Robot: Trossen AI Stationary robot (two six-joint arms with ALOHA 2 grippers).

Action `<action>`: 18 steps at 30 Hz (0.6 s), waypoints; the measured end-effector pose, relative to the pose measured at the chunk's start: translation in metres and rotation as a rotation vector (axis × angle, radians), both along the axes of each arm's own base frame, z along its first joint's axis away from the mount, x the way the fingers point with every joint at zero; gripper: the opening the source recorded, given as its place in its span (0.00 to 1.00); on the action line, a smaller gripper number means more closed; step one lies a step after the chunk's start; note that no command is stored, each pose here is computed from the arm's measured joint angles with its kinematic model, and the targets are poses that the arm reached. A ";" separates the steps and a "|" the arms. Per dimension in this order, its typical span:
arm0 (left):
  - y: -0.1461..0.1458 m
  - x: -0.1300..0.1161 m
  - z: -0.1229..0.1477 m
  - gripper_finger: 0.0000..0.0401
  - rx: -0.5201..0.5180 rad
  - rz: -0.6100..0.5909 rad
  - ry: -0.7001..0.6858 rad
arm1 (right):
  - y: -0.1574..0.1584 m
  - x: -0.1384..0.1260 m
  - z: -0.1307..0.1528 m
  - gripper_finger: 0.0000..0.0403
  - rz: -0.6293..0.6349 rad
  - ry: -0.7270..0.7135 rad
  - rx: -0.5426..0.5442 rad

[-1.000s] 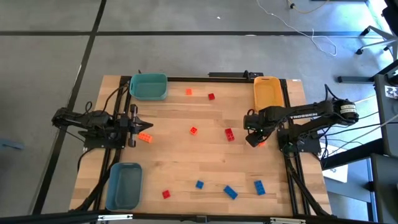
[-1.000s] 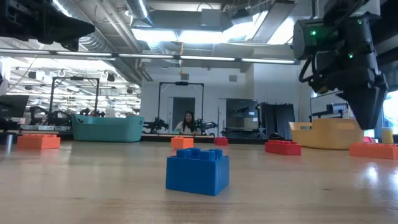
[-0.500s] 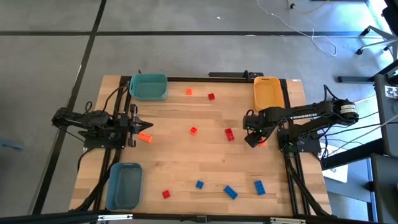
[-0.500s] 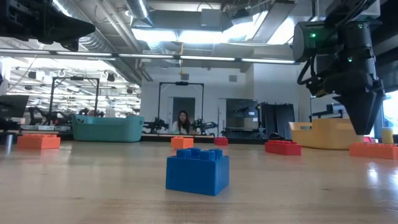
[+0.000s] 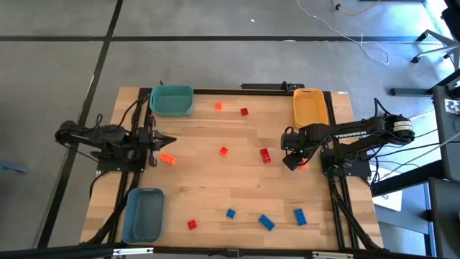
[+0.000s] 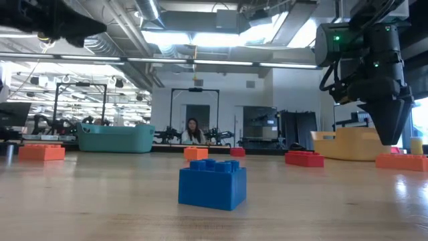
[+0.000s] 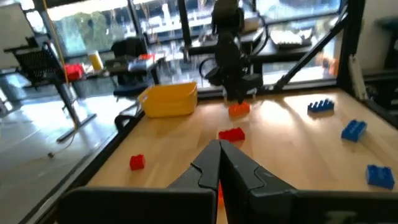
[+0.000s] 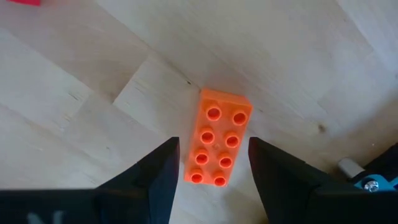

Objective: Sort & place blocks by color
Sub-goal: Put the orange game piece into the yellow bin

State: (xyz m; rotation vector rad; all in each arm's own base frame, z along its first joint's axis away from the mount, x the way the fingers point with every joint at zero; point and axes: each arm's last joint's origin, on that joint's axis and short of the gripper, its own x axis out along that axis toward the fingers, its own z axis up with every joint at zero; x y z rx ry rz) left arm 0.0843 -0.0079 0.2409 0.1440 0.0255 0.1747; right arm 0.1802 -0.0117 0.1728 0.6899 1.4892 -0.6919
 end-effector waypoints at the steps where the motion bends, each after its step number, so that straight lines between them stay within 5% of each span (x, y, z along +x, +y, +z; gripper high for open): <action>1: 0.000 0.000 0.007 0.00 -0.001 0.005 0.022 | 0.000 0.000 -0.001 0.48 -0.002 0.000 0.000; 6: -0.001 0.005 0.034 0.00 -0.017 0.008 0.157 | 0.001 -0.009 -0.016 0.48 -0.016 0.027 0.015; 18: -0.007 0.031 0.069 0.00 0.006 0.007 0.232 | 0.002 -0.021 -0.047 0.47 0.006 -0.039 0.007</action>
